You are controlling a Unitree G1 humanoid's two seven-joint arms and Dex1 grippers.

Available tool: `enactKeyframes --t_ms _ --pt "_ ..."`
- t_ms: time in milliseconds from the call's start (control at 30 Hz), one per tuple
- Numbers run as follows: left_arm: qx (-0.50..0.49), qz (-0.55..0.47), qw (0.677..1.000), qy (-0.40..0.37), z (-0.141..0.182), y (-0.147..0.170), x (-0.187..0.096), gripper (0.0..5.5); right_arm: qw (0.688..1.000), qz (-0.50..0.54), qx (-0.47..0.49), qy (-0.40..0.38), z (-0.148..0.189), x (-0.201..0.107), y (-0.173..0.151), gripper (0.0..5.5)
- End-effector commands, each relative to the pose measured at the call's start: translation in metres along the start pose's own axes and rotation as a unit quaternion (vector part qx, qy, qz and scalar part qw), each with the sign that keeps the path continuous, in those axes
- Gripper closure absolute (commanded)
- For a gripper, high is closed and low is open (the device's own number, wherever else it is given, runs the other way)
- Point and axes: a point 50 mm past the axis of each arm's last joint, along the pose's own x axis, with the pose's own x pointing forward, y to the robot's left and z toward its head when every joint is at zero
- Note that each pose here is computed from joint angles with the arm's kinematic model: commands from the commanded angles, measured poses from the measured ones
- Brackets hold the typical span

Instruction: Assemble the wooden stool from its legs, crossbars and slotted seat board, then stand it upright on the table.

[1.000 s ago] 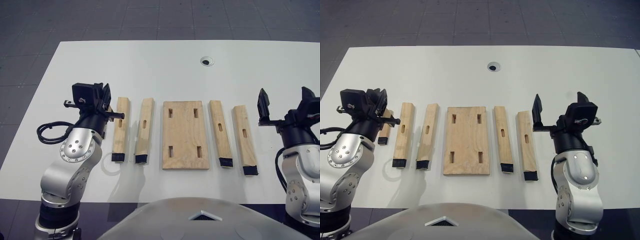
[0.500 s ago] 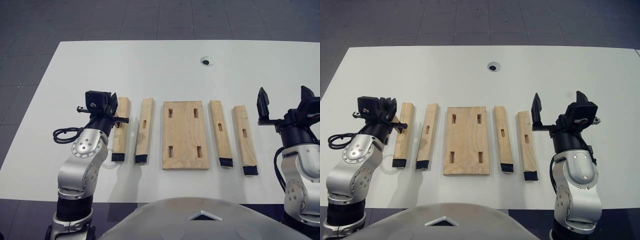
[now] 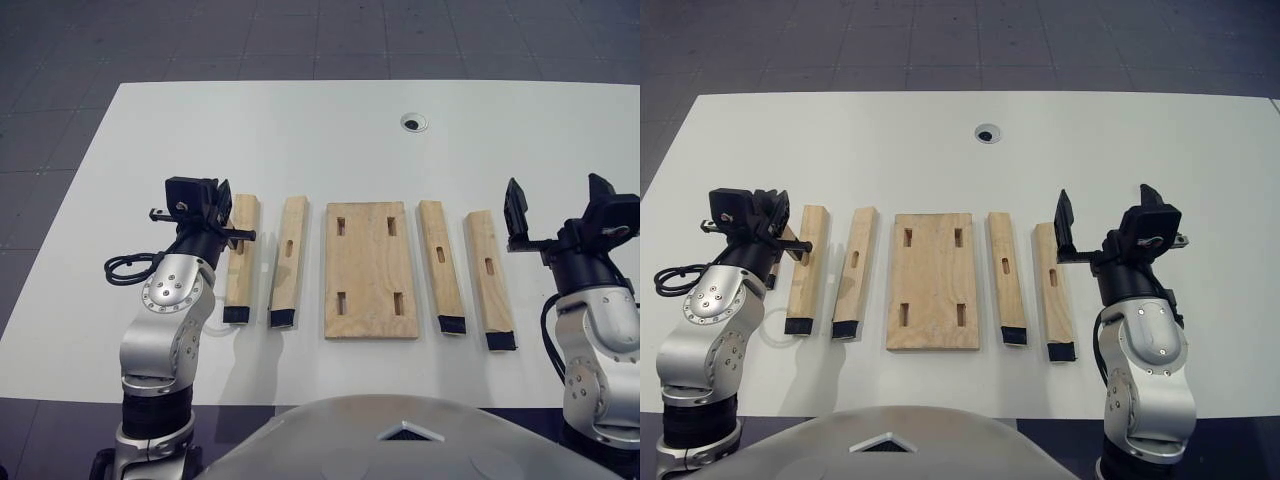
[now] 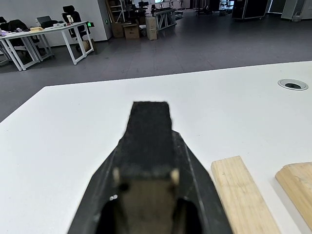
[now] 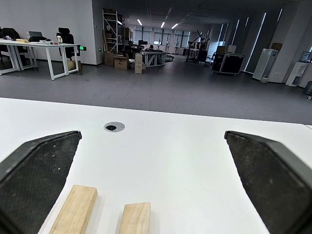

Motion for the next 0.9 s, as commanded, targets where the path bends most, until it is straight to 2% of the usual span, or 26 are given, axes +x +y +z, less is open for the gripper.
enactKeyframes --t_ms 33,567,900 --pt "0.001 0.000 1.000 -0.001 0.003 -0.001 0.000 5.07 1.000 0.000 -0.002 0.000 -0.001 0.002 0.000 0.00" --pt "0.002 -0.004 1.000 0.026 -0.013 -0.006 0.001 5.07 1.000 0.001 -0.003 -0.001 -0.003 0.002 -0.001 0.00" --pt "0.004 0.009 0.997 0.082 -0.050 -0.012 -0.002 5.07 1.000 0.000 -0.004 -0.017 0.007 -0.001 0.000 0.00"
